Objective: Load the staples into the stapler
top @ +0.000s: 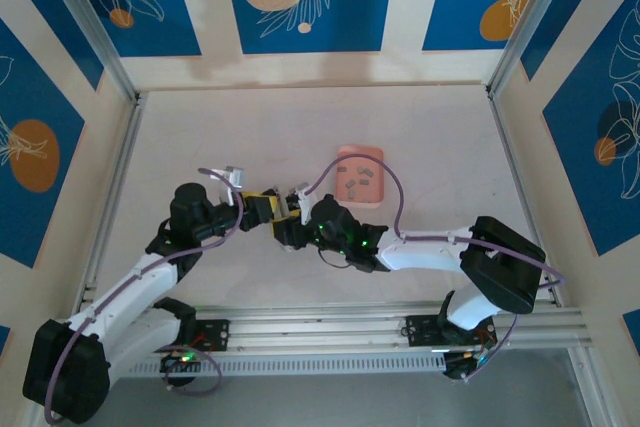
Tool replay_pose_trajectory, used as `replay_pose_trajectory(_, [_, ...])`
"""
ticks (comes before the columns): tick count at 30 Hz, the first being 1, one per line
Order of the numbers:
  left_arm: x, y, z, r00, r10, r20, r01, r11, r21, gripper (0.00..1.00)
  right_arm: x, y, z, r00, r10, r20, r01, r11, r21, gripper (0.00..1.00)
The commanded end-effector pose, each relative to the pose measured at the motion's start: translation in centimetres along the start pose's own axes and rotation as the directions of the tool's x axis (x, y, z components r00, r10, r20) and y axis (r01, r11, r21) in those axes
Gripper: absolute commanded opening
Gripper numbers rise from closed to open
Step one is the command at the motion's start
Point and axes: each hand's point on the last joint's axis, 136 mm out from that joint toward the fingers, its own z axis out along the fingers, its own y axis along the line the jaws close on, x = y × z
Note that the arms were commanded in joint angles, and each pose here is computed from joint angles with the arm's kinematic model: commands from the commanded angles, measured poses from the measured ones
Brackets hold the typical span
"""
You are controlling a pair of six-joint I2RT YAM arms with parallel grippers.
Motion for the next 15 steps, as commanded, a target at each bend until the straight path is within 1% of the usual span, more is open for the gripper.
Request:
replay_pose_trajectory(1, [-0.5,-1.1,-0.1,0.999,0.045,0.024,-0.046,0.998,0.046,0.4,-3.7,2.1,-0.7,0.994,-0.005,0.106,0.012,0.998,-0.066,0.33])
replay_pose_trajectory(3, [-0.5,-1.3,-0.1,0.998,0.054,0.025,-0.055,0.997,0.057,0.31,-3.8,2.2,-0.8,0.994,-0.007,0.108,0.014,0.998,-0.067,0.33])
replay_pose_trajectory(6, [-0.7,-1.5,-0.3,0.997,0.066,0.039,-0.068,0.996,0.063,0.23,-4.0,2.2,-0.9,0.993,-0.008,0.114,0.016,0.998,-0.068,0.33])
replay_pose_trajectory(10, [-0.6,-1.5,-0.6,0.996,0.084,0.043,-0.086,0.995,0.055,0.19,-3.9,2.0,-1.2,0.993,-0.015,0.117,0.022,0.998,-0.061,0.34])
replay_pose_trajectory(13, [-0.6,-1.5,-0.7,0.993,0.108,0.052,-0.111,0.993,0.051,0.16,-3.8,1.8,-1.5,0.993,-0.013,0.118,0.019,0.998,-0.053,0.4])
replay_pose_trajectory(15, [-0.7,-1.5,-0.8,0.989,0.134,0.059,-0.136,0.99,0.046,0.16,-3.7,1.6,-1.8,0.993,-0.008,0.116,0.014,0.999,-0.05,0.47])
